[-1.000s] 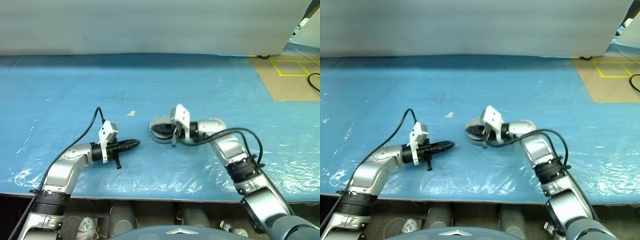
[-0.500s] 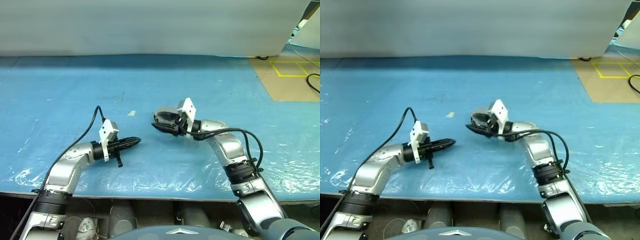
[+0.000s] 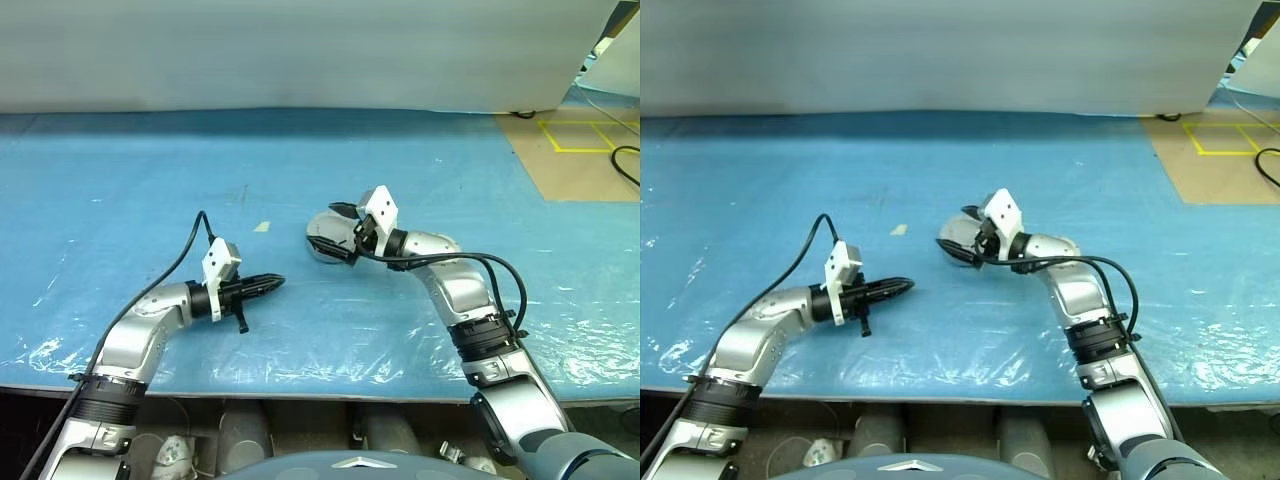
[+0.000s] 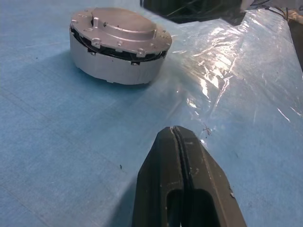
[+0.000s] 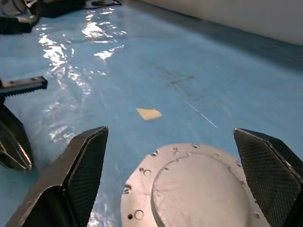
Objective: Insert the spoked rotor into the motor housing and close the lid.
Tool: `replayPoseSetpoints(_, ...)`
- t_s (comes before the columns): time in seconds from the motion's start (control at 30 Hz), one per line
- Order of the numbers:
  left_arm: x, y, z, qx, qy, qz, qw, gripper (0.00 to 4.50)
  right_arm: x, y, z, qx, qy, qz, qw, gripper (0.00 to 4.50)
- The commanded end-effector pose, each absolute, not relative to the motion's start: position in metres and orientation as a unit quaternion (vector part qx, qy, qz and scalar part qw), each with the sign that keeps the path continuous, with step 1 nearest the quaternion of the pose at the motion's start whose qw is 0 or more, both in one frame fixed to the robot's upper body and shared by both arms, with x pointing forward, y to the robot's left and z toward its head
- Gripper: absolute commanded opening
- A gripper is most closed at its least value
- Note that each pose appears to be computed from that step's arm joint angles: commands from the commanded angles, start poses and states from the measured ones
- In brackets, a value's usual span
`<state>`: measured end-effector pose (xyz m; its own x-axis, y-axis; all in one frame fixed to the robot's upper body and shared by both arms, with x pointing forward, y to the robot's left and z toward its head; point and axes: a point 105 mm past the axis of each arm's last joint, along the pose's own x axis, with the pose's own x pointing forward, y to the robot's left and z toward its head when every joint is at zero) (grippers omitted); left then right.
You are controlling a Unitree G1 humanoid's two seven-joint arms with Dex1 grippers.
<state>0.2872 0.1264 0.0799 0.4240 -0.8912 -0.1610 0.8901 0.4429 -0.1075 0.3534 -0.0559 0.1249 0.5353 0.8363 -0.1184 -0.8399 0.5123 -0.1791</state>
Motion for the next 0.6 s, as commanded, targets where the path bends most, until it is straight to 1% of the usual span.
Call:
replayPoseSetpoints(0.03,0.290,0.124,0.089,0.007,0.073,-0.532,0.843,0.00,0.355,-0.050,0.127,-0.149,-0.009,0.482,0.863,4.46)
replayPoseSetpoints(0.23,0.291,0.122,0.089,0.007,0.070,-0.533,0.843,0.00,0.356,-0.047,0.110,-0.180,0.019,0.479,0.859,4.46)
replayPoseSetpoints(0.27,0.291,0.122,0.089,0.007,0.070,-0.532,0.844,0.00,0.357,-0.047,0.109,-0.180,0.021,0.476,0.860,4.10)
replayPoseSetpoints(0.3,0.291,0.122,0.089,0.007,0.070,-0.532,0.844,0.00,0.358,-0.047,0.109,-0.177,0.020,0.473,0.863,3.88)
replayPoseSetpoints(0.4,0.291,0.122,0.089,0.007,0.069,-0.531,0.844,0.00,0.363,-0.047,0.113,-0.159,0.021,0.460,0.873,2.86)
replayPoseSetpoints(0.5,0.292,0.121,0.089,0.007,0.068,-0.531,0.845,0.00,0.363,-0.045,0.123,-0.090,0.022,0.462,0.882,1.79)
replayPoseSetpoints(0.53,0.292,0.121,0.089,0.007,0.068,-0.531,0.845,0.00,0.365,-0.047,0.124,-0.097,0.022,0.456,0.884,1.48)
replayPoseSetpoints(0.6,0.292,0.121,0.088,0.007,0.069,-0.531,0.845,0.00,0.371,-0.054,0.121,-0.132,0.023,0.436,0.890,1.48)
